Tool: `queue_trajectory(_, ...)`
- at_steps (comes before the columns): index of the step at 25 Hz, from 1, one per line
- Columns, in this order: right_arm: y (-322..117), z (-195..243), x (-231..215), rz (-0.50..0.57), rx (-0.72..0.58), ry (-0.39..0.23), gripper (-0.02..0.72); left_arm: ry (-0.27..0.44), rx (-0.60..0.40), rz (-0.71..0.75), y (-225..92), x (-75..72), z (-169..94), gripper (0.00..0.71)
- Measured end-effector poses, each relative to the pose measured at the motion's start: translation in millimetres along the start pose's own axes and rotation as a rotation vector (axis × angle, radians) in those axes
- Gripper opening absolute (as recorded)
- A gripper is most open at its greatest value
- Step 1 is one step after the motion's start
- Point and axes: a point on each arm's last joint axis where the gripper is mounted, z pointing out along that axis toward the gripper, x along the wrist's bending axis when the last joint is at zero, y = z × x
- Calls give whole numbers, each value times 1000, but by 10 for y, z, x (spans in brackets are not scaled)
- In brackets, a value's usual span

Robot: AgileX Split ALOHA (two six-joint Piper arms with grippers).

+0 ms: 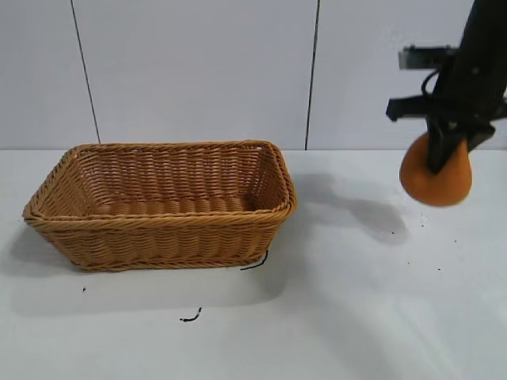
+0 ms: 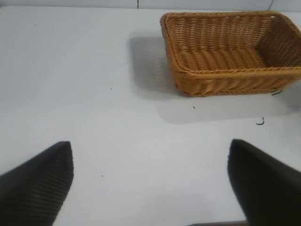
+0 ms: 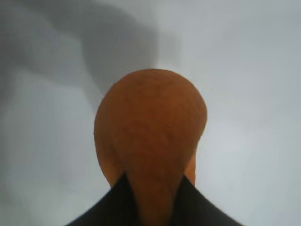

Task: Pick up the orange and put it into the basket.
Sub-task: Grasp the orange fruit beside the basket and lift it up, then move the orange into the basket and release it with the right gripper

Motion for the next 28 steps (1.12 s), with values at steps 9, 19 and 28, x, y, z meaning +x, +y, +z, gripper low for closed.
queue_trajectory(9,333,-642,221,-16,-196,66,57,0,0,0,0,0,0,639)
queue_trajectory(19,135,-720,1329,-232,-234,182,57,0,0,0,0,0,0,639)
queue_trajectory(28,-176,-529,2296,-399,-267,288,57,0,0,0,0,0,0,639)
